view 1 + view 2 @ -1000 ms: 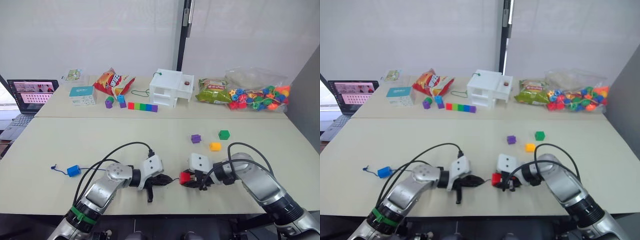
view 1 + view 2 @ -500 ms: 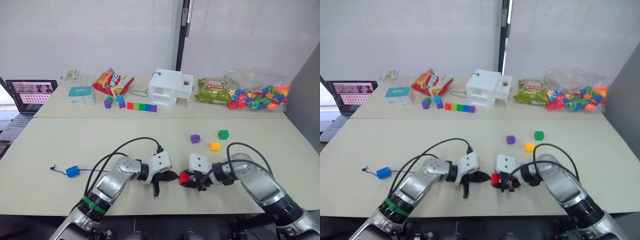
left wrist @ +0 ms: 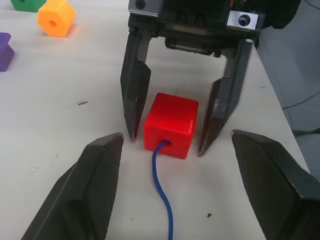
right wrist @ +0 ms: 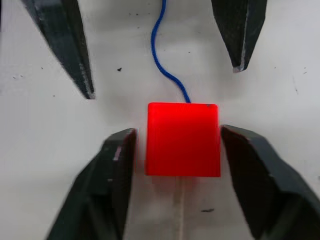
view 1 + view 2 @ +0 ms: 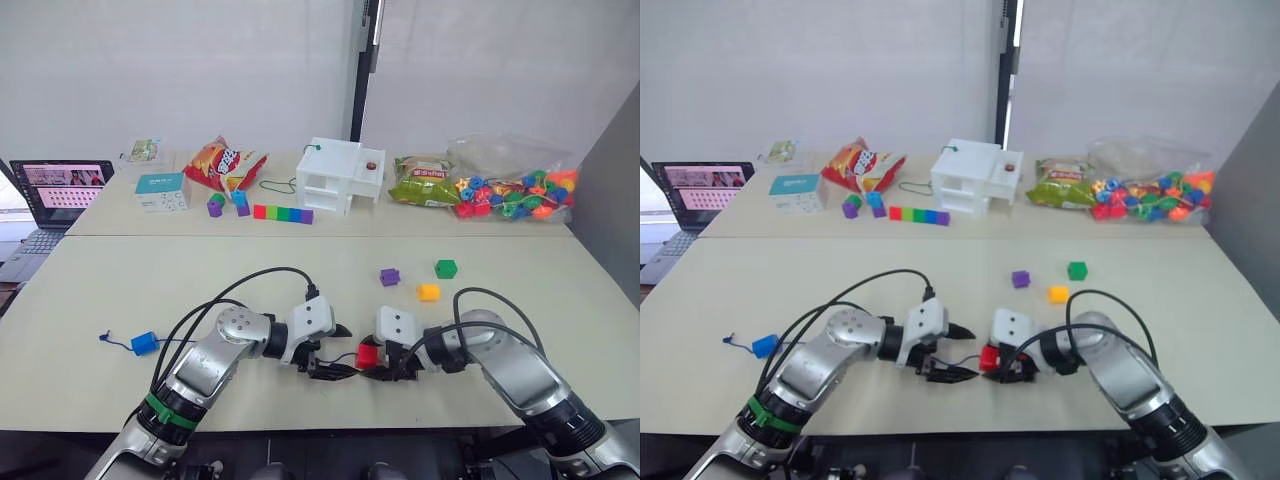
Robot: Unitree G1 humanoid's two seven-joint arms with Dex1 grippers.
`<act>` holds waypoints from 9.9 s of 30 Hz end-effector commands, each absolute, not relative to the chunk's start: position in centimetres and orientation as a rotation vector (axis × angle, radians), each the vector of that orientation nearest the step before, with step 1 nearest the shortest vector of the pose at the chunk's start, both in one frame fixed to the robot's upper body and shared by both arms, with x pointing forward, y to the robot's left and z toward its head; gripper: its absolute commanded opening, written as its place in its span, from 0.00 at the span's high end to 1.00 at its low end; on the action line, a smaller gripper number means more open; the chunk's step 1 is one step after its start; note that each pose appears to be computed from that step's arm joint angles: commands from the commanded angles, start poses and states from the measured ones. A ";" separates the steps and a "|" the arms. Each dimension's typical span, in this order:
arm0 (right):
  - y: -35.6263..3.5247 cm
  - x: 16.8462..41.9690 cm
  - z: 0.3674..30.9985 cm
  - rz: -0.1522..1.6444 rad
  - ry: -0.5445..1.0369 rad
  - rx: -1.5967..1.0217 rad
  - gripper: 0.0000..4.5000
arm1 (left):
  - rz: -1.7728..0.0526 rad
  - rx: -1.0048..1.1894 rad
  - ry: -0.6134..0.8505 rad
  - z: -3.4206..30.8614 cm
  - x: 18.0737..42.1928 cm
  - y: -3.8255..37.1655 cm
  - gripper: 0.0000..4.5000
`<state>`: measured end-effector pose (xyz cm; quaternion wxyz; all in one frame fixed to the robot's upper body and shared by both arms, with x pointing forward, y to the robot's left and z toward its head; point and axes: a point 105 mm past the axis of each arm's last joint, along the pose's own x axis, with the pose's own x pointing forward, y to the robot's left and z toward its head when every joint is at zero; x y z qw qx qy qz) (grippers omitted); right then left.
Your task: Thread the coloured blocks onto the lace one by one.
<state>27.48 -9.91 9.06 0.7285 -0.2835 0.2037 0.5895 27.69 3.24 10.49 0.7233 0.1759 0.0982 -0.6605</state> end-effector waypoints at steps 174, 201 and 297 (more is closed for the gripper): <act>-24.3 43.1 13.4 0.026 0.367 -0.023 0.19 | -1.395 0.318 0.161 10.6 28.5 4.9 1.00; -11.3 26.4 15.5 0.463 0.290 -0.066 0.74 | -1.353 0.303 0.182 10.5 28.9 6.1 1.00; -9.6 28.5 10.3 1.356 0.407 -0.698 0.74 | -1.411 0.495 0.277 10.3 27.7 1.1 1.00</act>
